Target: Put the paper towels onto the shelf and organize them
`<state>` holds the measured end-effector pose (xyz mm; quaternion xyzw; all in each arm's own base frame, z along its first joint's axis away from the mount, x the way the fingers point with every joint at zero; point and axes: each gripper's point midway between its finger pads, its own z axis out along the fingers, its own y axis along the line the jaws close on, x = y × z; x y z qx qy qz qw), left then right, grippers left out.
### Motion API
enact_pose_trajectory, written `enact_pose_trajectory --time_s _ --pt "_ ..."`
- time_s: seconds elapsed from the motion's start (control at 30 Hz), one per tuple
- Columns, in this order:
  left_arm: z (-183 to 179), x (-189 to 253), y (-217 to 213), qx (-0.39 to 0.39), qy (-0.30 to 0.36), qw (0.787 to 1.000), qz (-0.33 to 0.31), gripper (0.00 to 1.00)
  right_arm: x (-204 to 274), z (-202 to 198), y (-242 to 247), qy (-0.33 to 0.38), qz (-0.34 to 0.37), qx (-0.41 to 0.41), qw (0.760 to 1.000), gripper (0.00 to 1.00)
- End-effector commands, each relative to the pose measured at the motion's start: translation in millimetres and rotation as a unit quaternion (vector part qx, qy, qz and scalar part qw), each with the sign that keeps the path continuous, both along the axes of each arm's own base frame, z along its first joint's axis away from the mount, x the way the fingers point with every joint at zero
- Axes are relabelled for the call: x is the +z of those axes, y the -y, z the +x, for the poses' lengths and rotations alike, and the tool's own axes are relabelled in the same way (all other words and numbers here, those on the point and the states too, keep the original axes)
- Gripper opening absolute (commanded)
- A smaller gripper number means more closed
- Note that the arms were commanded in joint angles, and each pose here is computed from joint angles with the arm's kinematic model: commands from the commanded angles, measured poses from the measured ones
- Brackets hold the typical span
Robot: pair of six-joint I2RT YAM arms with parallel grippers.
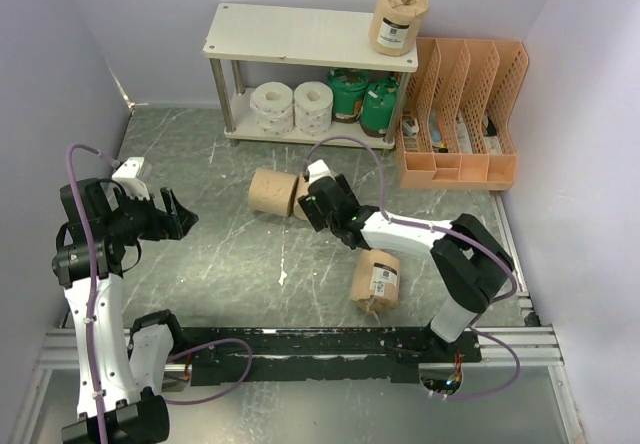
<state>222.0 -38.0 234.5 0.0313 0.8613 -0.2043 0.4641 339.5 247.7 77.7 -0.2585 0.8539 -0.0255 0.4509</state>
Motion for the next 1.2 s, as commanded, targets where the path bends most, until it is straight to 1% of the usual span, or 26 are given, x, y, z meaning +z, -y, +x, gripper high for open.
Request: enact_pose_trajectory --time_s 0.0,0.03,0.07,0.1,0.2,0.3,0.33,0.4,0.5,0.6,0.77,0.9,0.97,1.17 --pt "0 1 -1 0.003 0.004 1.000 -0.002 0.95 17 21 -16 0.043 0.024 0.002 0.999 0.57" --pt "0 1 -1 0.003 0.004 1.000 -0.002 0.95 16 23 -18 0.046 0.025 0.005 0.999 0.46" --pt "0 1 -1 0.003 0.003 1.000 -0.002 0.95 15 23 -20 0.047 0.026 0.009 0.999 0.38" --pt "0 1 -1 0.003 0.004 1.000 -0.002 0.95 15 24 -22 0.048 0.029 0.012 0.998 0.33" --pt "0 1 -1 0.002 0.004 1.000 -0.002 0.95 14 23 -26 0.047 0.037 0.021 0.998 0.22" --pt "0 0 -1 0.001 0.003 1.000 -0.002 0.95 11 22 -28 0.044 0.044 0.027 0.998 0.03" --pt "0 0 -1 0.001 0.003 1.000 -0.003 0.95 12 22 -28 0.041 0.049 0.027 0.998 0.00" --pt "0 0 -1 0.001 0.003 1.000 -0.003 0.95 21 17 -31 0.034 0.071 0.027 0.996 0.00" --pt "0 0 -1 0.001 0.003 1.000 -0.002 0.95 60 8 -42 0.044 0.156 0.030 0.986 0.00" --pt "0 0 0 -0.001 0.003 1.000 -0.003 0.95 104 4 -46 0.055 0.239 0.027 0.969 0.00" --pt "0 1 0 -0.001 0.004 1.000 -0.003 0.95 143 9 -45 0.055 0.290 0.013 0.955 0.00" --pt "-1 2 0 0.000 0.007 1.000 -0.002 0.95 166 7 -53 0.022 0.372 0.019 0.928 0.00" --pt "-1 2 0 0.000 0.007 1.000 -0.002 0.95 165 10 -52 0.002 0.386 0.009 0.923 0.00" --pt "-2 4 0 0.001 0.012 1.000 0.000 0.95 141 13 -31 -0.015 0.351 -0.032 0.936 0.00"
